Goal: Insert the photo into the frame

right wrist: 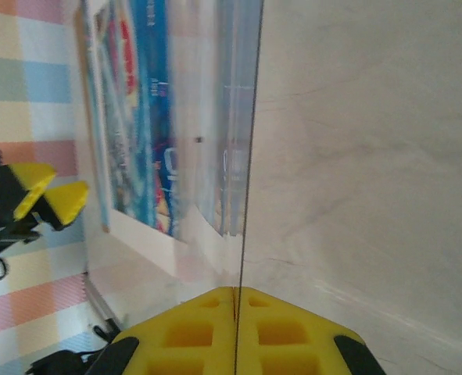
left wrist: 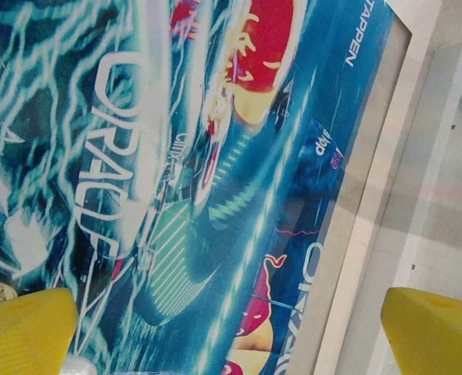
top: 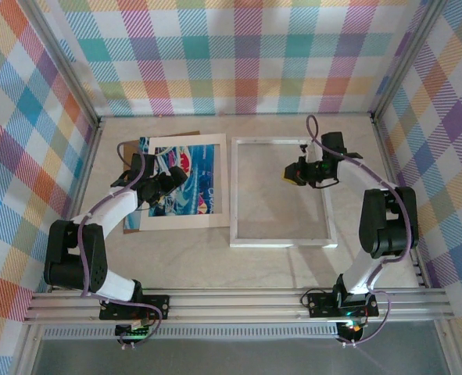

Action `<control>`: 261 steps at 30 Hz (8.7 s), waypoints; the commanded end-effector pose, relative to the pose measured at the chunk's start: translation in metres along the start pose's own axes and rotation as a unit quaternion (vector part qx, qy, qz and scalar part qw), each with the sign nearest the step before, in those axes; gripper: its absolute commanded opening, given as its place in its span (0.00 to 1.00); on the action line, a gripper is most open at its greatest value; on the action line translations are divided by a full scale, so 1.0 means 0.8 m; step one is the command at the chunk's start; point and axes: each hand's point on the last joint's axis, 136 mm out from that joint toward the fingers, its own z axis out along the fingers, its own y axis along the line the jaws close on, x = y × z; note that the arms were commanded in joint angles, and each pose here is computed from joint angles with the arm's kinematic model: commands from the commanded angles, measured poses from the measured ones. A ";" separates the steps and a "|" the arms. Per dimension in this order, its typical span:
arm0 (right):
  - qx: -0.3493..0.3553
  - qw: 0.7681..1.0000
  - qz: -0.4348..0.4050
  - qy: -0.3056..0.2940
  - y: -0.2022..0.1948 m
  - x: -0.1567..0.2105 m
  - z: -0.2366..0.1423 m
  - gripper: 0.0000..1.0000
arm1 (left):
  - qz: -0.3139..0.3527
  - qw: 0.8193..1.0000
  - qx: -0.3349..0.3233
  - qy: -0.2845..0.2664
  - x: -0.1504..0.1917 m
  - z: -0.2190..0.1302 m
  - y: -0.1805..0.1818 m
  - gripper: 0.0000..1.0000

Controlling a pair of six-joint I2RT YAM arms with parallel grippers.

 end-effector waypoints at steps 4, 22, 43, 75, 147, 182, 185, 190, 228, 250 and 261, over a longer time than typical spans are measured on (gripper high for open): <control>0.079 0.997 -0.013 0.010 -0.041 0.019 -0.004 0.00 | 0.006 1.000 0.018 0.018 0.008 0.007 -0.012 1.00; 0.172 0.983 -0.060 -0.021 -0.058 -0.007 -0.051 0.00 | 0.033 0.999 0.020 0.035 0.019 0.018 -0.032 1.00; 0.168 0.982 -0.080 -0.023 -0.044 -0.025 -0.064 0.00 | 0.045 0.998 0.022 0.046 0.024 0.021 -0.041 1.00; 0.093 0.991 -0.094 -0.021 -0.038 -0.045 -0.066 0.00 | 0.058 0.997 0.025 0.052 0.023 0.025 -0.053 1.00; 0.311 0.932 0.026 -0.184 -0.071 -0.046 -0.174 0.99 | 0.115 0.978 0.085 0.149 0.168 0.077 -0.145 1.00; 0.183 0.978 -0.086 -0.050 0.091 -0.007 0.049 0.48 | 0.081 0.995 -0.004 0.058 0.051 0.015 -0.048 1.00; 0.183 0.978 -0.098 -0.025 0.106 0.010 0.090 0.44 | 0.049 0.998 -0.023 0.034 0.033 -0.001 -0.007 1.00; 0.187 0.975 -0.117 0.011 0.123 0.039 0.149 0.40 | -0.003 0.998 -0.059 -0.001 0.018 -0.020 0.058 1.00; 0.313 0.936 -0.129 0.092 0.081 0.111 0.222 0.47 | -0.072 0.995 -0.072 -0.009 0.035 -0.003 0.123 1.00; 0.333 0.927 -0.078 0.153 0.067 0.211 0.207 0.63 | -0.071 0.996 -0.061 -0.007 0.035 0.001 0.119 1.00; 0.272 0.947 -0.062 0.156 0.086 0.213 0.241 0.62 | -0.070 0.996 -0.063 -0.008 0.035 -0.003 0.119 1.00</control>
